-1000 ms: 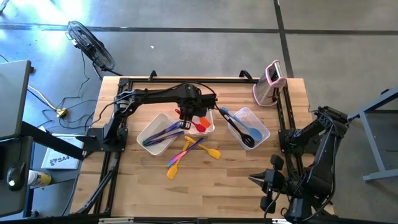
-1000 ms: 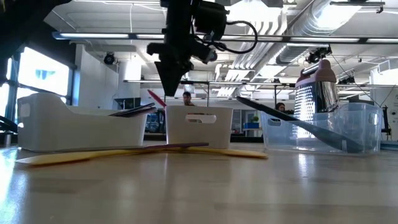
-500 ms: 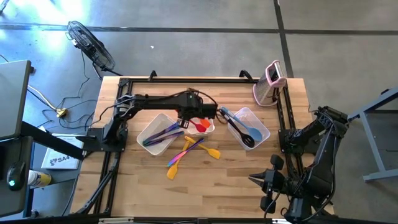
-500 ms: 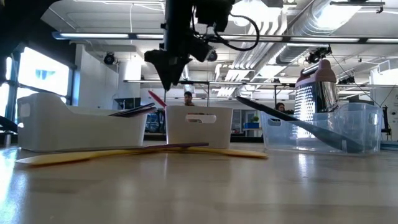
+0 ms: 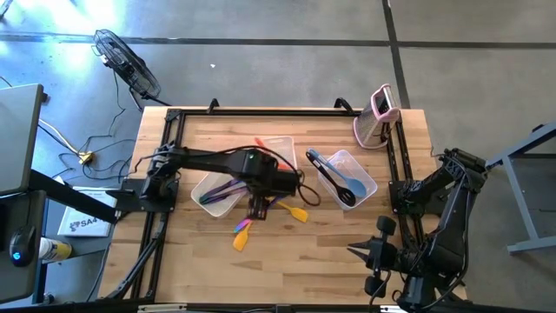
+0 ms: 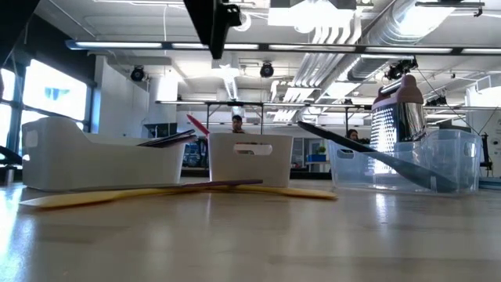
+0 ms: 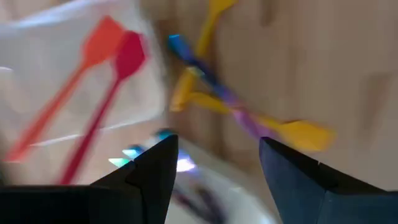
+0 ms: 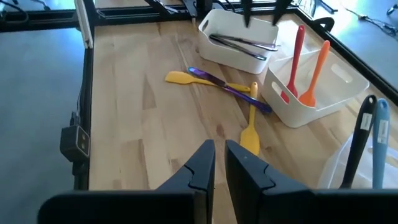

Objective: Pick & Place Kitchen Items
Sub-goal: Put the blue table knife into the left white bin

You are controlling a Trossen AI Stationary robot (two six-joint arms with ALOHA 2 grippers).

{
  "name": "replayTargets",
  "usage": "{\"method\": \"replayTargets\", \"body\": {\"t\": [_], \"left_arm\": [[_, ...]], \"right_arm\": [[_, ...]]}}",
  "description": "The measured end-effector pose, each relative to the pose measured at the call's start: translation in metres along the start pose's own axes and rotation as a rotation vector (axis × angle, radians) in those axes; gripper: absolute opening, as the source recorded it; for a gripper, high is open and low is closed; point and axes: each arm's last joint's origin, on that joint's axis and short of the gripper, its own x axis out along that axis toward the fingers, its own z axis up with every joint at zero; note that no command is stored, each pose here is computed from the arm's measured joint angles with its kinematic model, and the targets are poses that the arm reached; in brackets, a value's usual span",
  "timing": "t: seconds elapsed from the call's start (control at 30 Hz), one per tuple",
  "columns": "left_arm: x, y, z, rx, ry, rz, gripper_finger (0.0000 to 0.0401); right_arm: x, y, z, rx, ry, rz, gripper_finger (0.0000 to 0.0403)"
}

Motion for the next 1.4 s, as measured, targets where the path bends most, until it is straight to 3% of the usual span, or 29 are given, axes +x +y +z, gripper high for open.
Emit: {"method": "replayTargets", "body": {"t": [0.1,0.27,0.57,0.9,1.4], "left_arm": [[-0.003,-0.015,-0.002,-0.049,0.009,-0.048,0.0219],[0.011,-0.033,0.0,-0.141,0.037,-0.018,0.0219],[0.062,-0.047,0.013,-0.082,-0.039,-0.069,0.0219],[0.101,-0.034,0.011,-0.131,-0.043,-0.071,0.0219],[0.132,-0.006,0.005,-0.363,-0.027,-0.119,0.0219]], "right_arm": [[0.0,0.0,0.0,-0.022,-0.001,0.0,0.0029],[0.0,0.0,0.0,-0.043,-0.001,0.0,0.0029],[-0.001,0.0,-0.001,-0.082,0.007,0.006,0.0029],[-0.001,0.0,-0.001,-0.136,0.023,0.012,0.0029],[-0.001,0.001,-0.002,-0.136,0.04,0.022,0.0029]]}}
